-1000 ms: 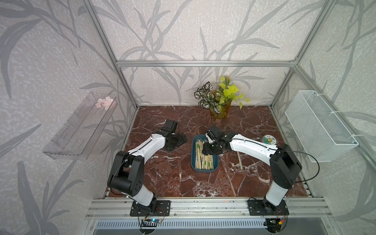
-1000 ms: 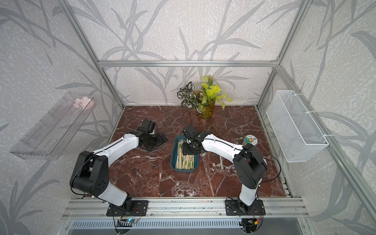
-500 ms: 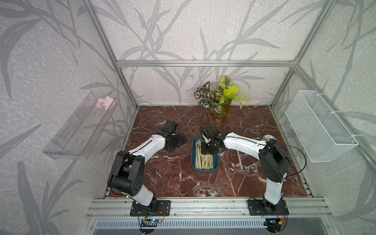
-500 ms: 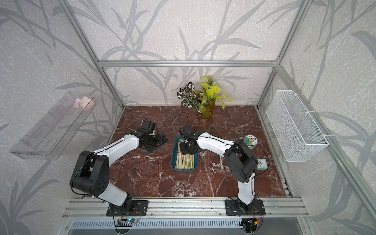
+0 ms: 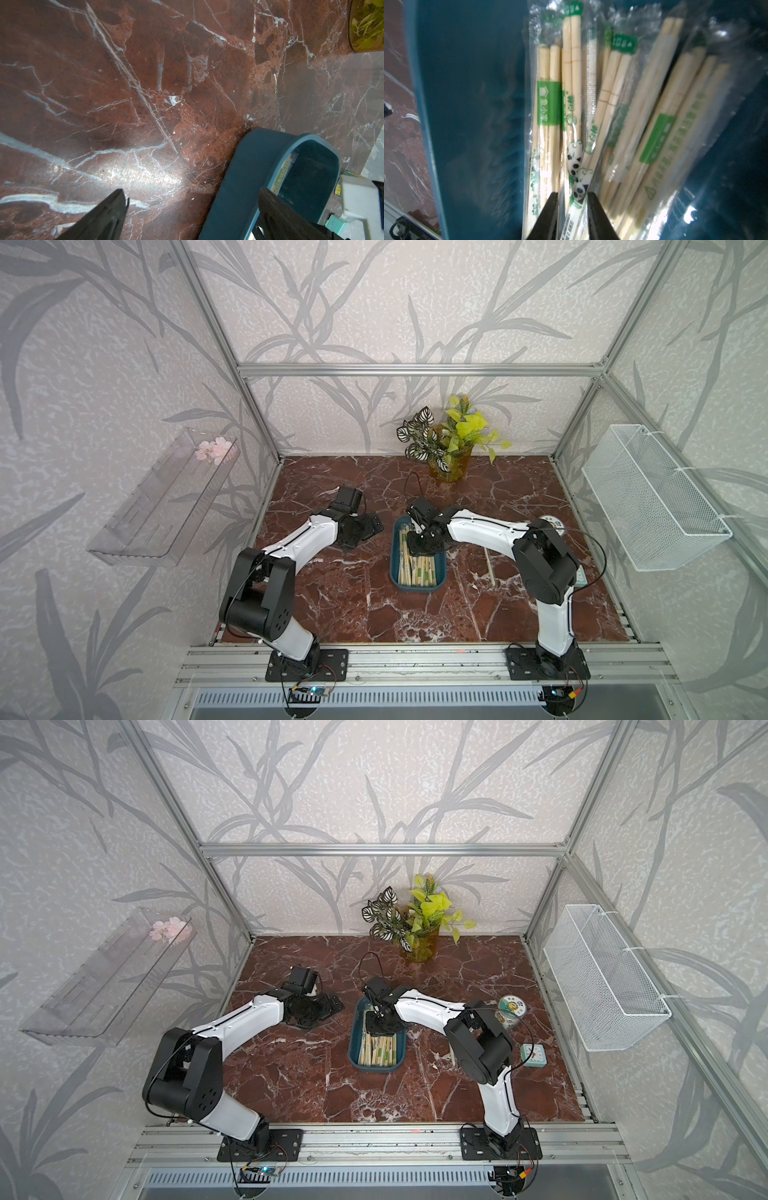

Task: Take the paired disposable chopsticks out of the storage box
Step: Pick up the paired disposable chopsticks from the storage box, then place the paired disposable chopsticks at the center of the board, then pick up the paired disposable chopsticks from the storage box.

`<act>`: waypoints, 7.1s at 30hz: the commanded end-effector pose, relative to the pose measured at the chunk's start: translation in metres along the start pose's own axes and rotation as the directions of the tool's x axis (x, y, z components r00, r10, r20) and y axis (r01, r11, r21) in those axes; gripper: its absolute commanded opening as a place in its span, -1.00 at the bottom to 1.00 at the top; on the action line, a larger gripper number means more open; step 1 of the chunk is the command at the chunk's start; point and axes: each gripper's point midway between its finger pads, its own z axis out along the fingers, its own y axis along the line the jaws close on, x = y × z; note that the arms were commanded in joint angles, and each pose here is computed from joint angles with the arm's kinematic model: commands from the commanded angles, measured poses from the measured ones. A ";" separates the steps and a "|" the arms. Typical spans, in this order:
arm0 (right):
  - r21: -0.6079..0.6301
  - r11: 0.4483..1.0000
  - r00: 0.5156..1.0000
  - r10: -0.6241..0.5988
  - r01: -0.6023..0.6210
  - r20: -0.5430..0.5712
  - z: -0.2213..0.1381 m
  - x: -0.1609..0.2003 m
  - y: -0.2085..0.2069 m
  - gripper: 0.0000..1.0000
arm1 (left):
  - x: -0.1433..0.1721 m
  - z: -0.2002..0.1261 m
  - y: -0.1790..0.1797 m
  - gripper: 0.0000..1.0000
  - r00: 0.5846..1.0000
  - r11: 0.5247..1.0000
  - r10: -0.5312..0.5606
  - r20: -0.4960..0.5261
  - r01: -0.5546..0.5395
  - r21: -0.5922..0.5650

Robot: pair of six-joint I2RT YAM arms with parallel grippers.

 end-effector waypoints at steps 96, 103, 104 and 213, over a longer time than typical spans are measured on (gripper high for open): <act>0.431 0.900 0.997 0.026 -0.056 0.075 -0.084 0.007 -0.203 -0.94 | 0.018 -0.034 -0.062 0.99 0.993 0.983 0.121 0.020 -0.122 0.136; 0.449 0.891 0.998 0.058 -0.063 0.024 -0.062 0.014 -0.211 -0.93 | 0.018 -0.031 -0.063 0.99 0.993 0.983 0.120 0.012 -0.120 0.137; 0.453 0.889 0.998 0.059 -0.062 0.021 -0.061 0.014 -0.212 -0.93 | 0.018 -0.031 -0.063 0.99 0.992 0.983 0.122 0.013 -0.122 0.138; -0.030 1.000 0.999 0.005 -0.003 0.050 -0.045 0.001 0.013 -1.00 | 0.005 -0.017 -0.015 0.99 0.999 0.995 0.044 -0.002 -0.043 0.094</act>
